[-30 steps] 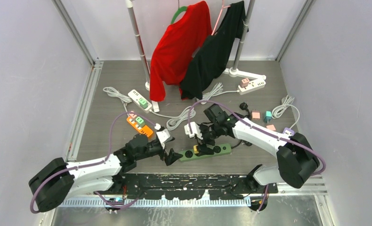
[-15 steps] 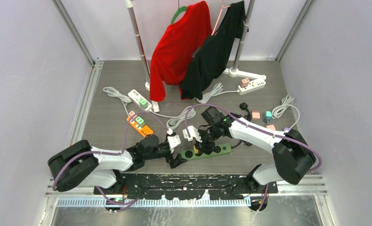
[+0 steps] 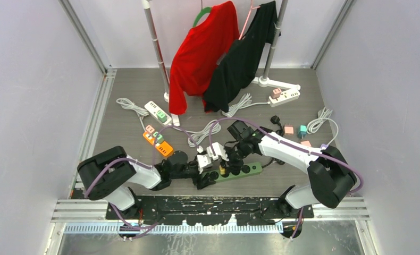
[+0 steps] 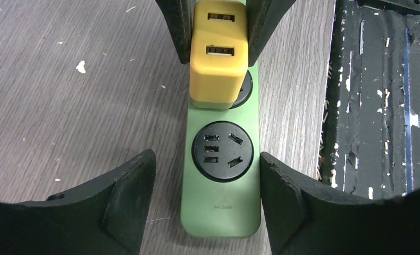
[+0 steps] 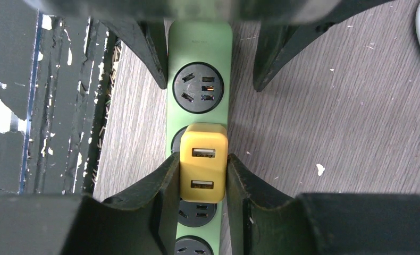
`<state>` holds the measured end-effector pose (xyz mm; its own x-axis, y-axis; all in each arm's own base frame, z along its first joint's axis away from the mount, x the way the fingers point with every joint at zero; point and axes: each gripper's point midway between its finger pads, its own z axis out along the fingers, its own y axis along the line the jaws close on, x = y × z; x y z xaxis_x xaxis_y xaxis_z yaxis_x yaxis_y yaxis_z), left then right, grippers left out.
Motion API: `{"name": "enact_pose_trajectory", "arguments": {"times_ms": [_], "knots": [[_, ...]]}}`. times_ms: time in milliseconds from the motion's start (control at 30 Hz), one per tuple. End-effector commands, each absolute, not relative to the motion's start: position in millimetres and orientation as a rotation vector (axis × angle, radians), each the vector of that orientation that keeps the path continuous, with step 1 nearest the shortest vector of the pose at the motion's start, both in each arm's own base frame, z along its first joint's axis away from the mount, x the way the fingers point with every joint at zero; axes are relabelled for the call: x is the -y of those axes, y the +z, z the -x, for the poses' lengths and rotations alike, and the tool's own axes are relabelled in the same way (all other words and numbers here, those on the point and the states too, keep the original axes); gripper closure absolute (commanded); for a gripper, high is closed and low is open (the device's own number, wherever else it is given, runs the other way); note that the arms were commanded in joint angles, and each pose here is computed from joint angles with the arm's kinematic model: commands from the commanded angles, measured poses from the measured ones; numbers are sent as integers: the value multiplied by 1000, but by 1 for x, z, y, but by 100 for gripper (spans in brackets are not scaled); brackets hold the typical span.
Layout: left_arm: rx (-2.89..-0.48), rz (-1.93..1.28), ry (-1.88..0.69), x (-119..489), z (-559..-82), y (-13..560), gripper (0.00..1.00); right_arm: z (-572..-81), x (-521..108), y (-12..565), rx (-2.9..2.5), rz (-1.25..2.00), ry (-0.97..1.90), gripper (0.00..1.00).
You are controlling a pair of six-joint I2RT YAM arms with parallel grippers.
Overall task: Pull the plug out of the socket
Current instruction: Remove the plug from the socket.
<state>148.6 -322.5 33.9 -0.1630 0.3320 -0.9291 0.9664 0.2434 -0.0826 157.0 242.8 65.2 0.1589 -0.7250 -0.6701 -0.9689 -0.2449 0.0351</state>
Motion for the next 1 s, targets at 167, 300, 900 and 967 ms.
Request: {"name": "enact_pose_trajectory", "arguments": {"times_ms": [167, 300, 900, 967], "knots": [[-1558, -1145, -993, 344, -158, 57, 37, -170, -257, 85, -1557, 1994, 787, 99], [-1567, -1140, -981, 344, -161, 54, 50, -173, -256, 85, -1570, 1983, 777, 99], [-1632, -1172, -930, 336, -161, 30, 100, -171, -275, 104, -1595, 1813, 935, 99], [-1639, -1176, -935, 338, -161, 28, 100, -176, -281, 107, -1622, 1749, 949, 99]]}}
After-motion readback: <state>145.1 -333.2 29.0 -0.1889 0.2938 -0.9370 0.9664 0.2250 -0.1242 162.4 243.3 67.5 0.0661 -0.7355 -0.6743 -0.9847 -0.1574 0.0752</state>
